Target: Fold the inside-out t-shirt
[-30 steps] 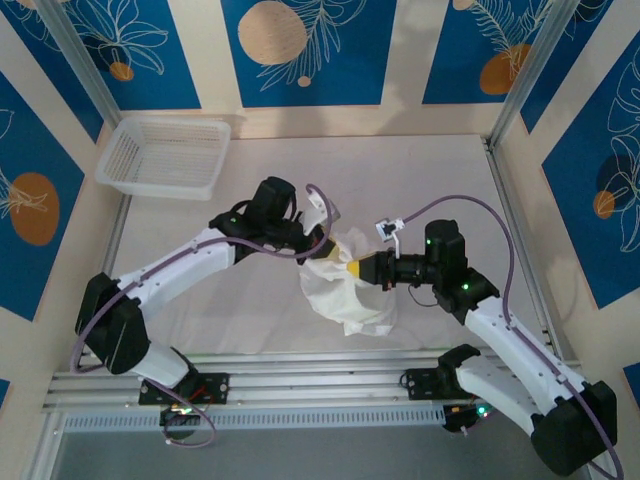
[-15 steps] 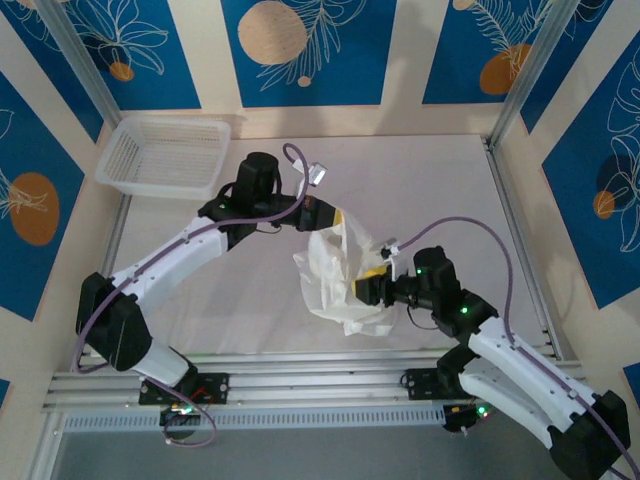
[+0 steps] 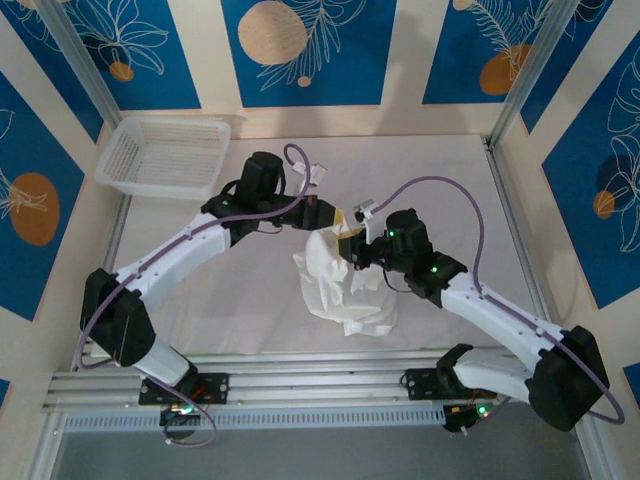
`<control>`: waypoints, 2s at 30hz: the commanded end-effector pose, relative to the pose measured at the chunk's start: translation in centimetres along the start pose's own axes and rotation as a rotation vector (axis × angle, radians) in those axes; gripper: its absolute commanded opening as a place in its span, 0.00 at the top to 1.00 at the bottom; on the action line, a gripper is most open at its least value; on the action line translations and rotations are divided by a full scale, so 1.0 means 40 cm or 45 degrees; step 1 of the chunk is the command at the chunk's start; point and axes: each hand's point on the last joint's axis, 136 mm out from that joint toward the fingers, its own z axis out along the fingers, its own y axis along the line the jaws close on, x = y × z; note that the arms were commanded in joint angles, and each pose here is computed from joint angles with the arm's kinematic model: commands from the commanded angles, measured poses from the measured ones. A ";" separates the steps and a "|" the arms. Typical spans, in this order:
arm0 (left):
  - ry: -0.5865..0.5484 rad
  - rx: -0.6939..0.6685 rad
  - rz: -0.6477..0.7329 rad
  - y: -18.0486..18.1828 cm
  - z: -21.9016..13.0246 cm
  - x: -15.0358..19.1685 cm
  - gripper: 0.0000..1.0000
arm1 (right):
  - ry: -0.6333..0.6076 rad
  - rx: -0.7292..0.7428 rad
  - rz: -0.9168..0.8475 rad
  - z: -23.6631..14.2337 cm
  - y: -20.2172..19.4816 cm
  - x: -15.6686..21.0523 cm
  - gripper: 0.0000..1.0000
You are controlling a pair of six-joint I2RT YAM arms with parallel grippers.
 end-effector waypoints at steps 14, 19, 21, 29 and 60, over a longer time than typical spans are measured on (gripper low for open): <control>-0.148 -0.228 0.345 0.116 -0.079 -0.022 0.58 | -0.214 -0.786 0.120 -0.217 0.203 -0.120 1.00; -0.130 -0.356 0.495 0.092 -0.161 0.028 0.50 | -0.210 -0.747 0.152 -0.224 0.166 -0.111 1.00; -0.126 -0.337 0.582 0.066 -0.177 0.051 0.48 | -0.208 -0.745 0.162 -0.224 0.160 -0.109 1.00; -0.031 -0.319 0.822 0.027 -0.095 0.115 0.72 | -0.196 -0.768 0.167 -0.225 0.165 -0.119 1.00; -0.257 -0.093 0.551 -0.044 -0.100 -0.004 1.00 | -0.163 -0.308 0.380 -0.152 -0.026 -0.008 1.00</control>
